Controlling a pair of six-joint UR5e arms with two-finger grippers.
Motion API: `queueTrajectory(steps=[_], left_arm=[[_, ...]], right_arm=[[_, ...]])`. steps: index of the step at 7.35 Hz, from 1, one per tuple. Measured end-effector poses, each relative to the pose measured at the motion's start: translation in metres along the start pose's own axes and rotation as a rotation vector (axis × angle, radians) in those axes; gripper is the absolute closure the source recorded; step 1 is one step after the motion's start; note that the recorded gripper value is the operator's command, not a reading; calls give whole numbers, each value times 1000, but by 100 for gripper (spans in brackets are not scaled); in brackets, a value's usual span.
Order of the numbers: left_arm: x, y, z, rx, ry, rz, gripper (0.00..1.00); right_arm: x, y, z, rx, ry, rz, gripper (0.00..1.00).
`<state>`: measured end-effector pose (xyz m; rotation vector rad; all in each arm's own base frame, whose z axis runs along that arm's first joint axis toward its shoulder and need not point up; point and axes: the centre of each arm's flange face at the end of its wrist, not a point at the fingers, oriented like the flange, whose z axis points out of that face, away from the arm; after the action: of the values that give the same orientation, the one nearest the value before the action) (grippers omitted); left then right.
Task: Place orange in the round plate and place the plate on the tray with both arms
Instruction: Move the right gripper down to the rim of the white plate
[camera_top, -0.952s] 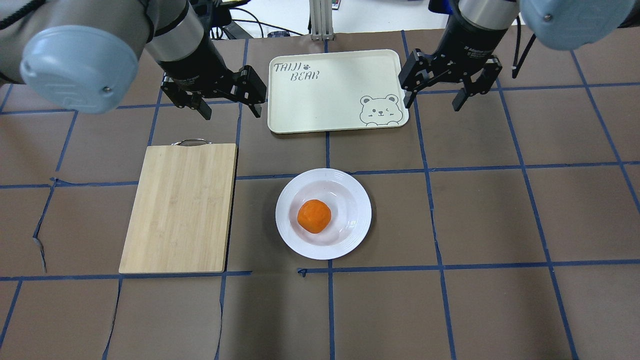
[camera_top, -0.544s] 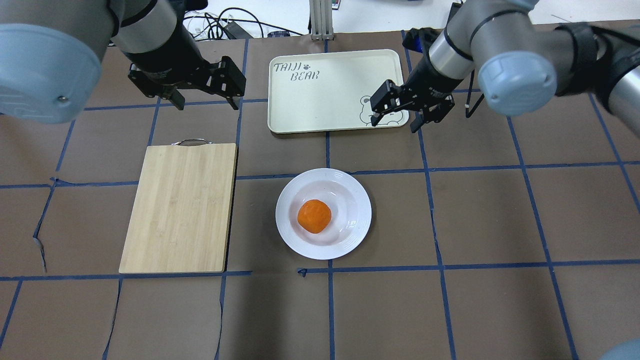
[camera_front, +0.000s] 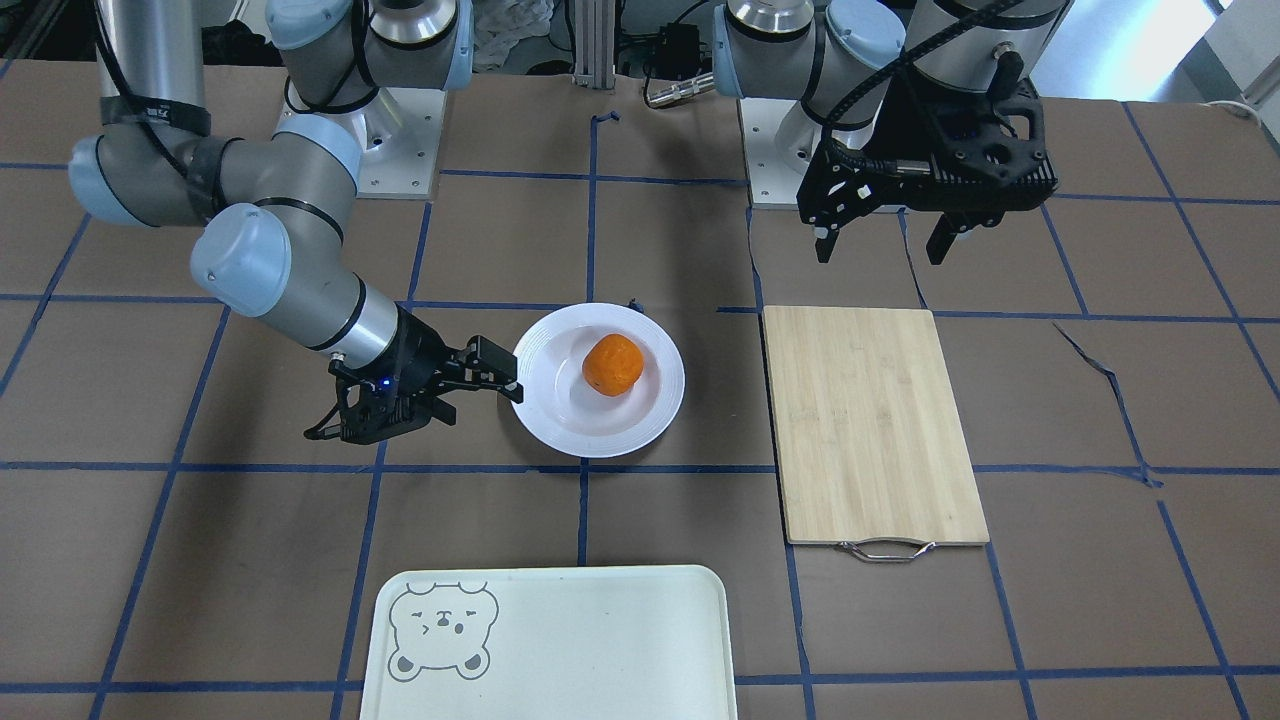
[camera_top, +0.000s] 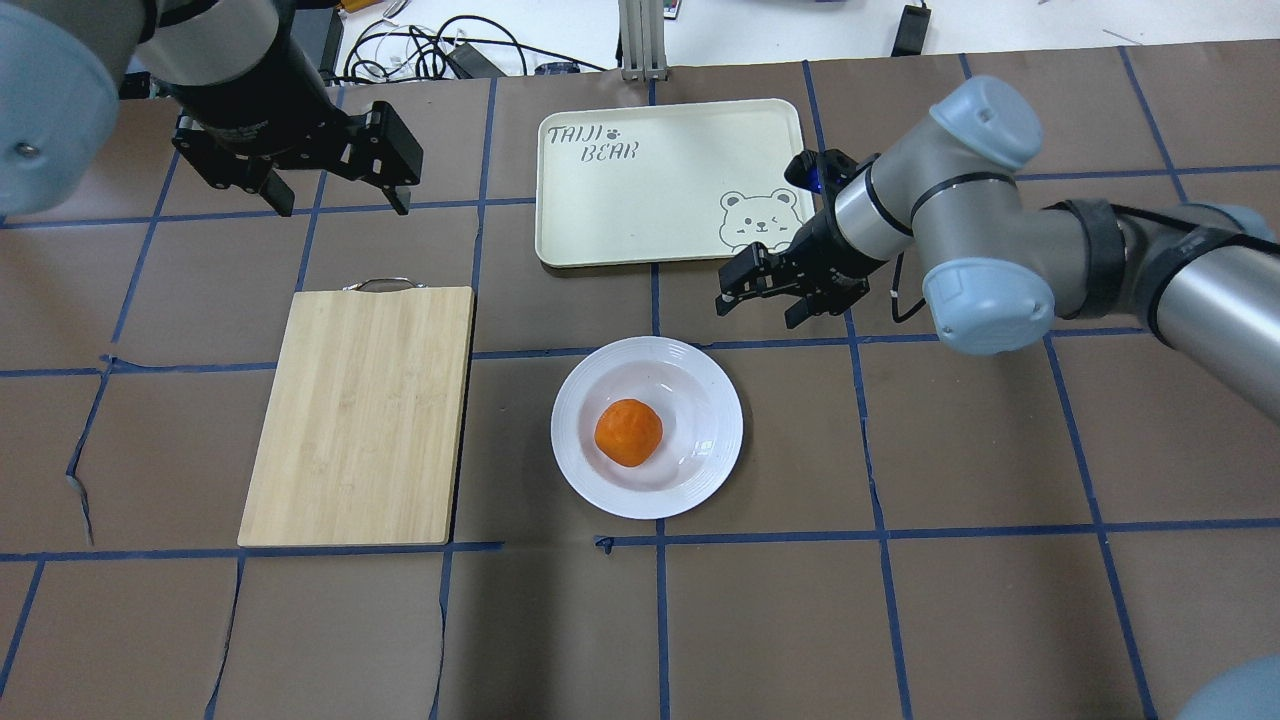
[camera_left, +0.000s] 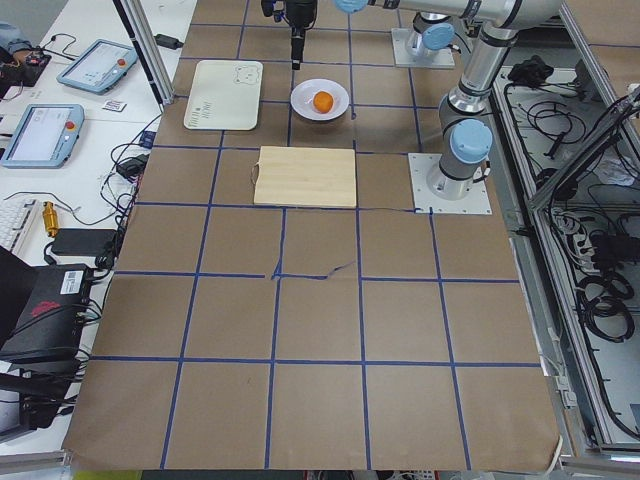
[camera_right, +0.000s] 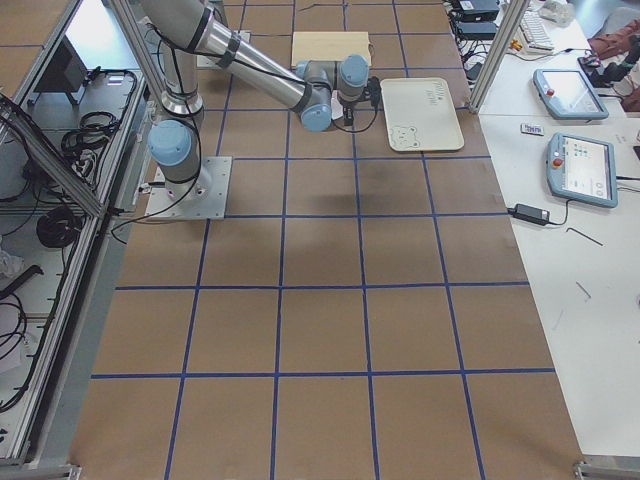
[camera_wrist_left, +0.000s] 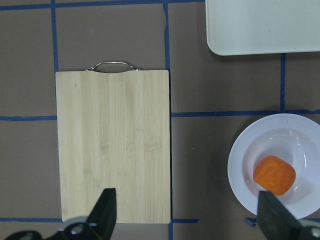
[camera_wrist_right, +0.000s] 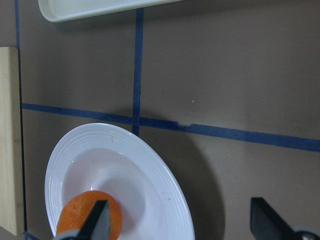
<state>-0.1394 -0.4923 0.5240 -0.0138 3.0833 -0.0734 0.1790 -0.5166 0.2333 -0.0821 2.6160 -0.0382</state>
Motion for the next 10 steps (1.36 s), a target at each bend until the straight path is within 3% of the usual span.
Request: queueTrajectory(steps=[3, 5, 10], left_arm=[[-2, 4, 1, -26, 2, 1, 0], [1, 5, 2, -30, 22, 2, 0], [-1, 11, 4, -39, 23, 0, 0]], right_arm=[[17, 3, 38, -37, -28, 24, 0], [17, 8, 53, -53, -80, 66, 22], [-5, 31, 79, -51, -97, 14, 34]])
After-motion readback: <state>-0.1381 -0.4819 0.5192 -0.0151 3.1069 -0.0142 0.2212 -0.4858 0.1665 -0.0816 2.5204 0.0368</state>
